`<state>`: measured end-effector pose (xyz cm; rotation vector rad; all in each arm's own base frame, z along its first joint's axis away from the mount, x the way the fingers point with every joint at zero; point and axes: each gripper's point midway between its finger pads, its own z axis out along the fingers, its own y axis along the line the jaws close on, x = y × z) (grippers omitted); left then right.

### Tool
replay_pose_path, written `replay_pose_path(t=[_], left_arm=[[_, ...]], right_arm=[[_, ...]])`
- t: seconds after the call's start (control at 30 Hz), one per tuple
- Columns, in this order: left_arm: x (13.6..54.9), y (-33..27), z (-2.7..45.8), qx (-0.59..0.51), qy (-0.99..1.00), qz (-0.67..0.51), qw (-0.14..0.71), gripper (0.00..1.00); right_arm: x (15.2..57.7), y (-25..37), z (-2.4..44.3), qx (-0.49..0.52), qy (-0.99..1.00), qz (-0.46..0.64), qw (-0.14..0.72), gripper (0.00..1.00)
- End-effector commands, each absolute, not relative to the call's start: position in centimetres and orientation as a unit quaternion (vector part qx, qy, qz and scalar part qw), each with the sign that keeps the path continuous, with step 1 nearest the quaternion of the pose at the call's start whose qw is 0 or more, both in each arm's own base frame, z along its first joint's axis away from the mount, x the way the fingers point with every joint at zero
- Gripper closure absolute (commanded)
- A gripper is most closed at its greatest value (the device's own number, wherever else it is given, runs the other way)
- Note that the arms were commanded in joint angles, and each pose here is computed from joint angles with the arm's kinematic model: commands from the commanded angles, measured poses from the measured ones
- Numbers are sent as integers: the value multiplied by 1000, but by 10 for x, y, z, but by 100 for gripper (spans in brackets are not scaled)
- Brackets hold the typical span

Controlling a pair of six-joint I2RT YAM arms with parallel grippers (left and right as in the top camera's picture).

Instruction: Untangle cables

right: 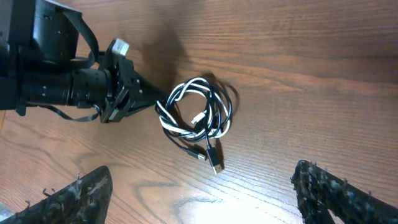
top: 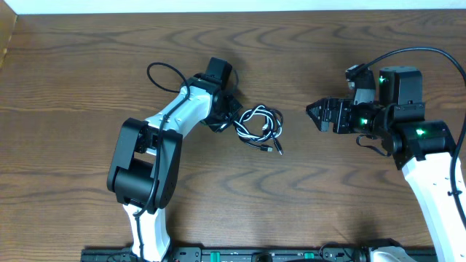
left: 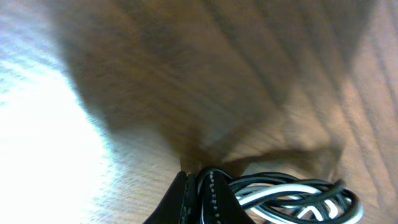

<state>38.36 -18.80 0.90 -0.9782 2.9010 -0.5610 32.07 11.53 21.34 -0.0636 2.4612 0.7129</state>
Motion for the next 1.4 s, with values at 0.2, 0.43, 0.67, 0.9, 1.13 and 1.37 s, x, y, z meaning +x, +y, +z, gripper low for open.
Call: replay_pose_path(t=[0.2, 0.43, 0.67, 0.9, 1.13, 1.37], left_arm=[[393, -243, 104, -121, 919, -371, 57, 93], [379, -241, 177, -70, 888, -446, 84, 93], [369, -249, 192, -98, 871, -480, 42, 93], [357, -257, 203, -85, 852, -516, 5, 93], [344, -265, 217, -93, 827, -552, -50, 92], [338, -267, 224, -100, 815, -565, -78, 93]], right_arm=[[330, 122, 195, -21, 928, 273, 253, 14], [337, 137, 193, -37, 917, 314, 244, 18], [335, 160, 185, -65, 915, 326, 230, 25], [340, 181, 165, -77, 917, 333, 205, 29], [352, 190, 159, -91, 915, 320, 227, 36], [357, 177, 147, -56, 934, 268, 229, 41]])
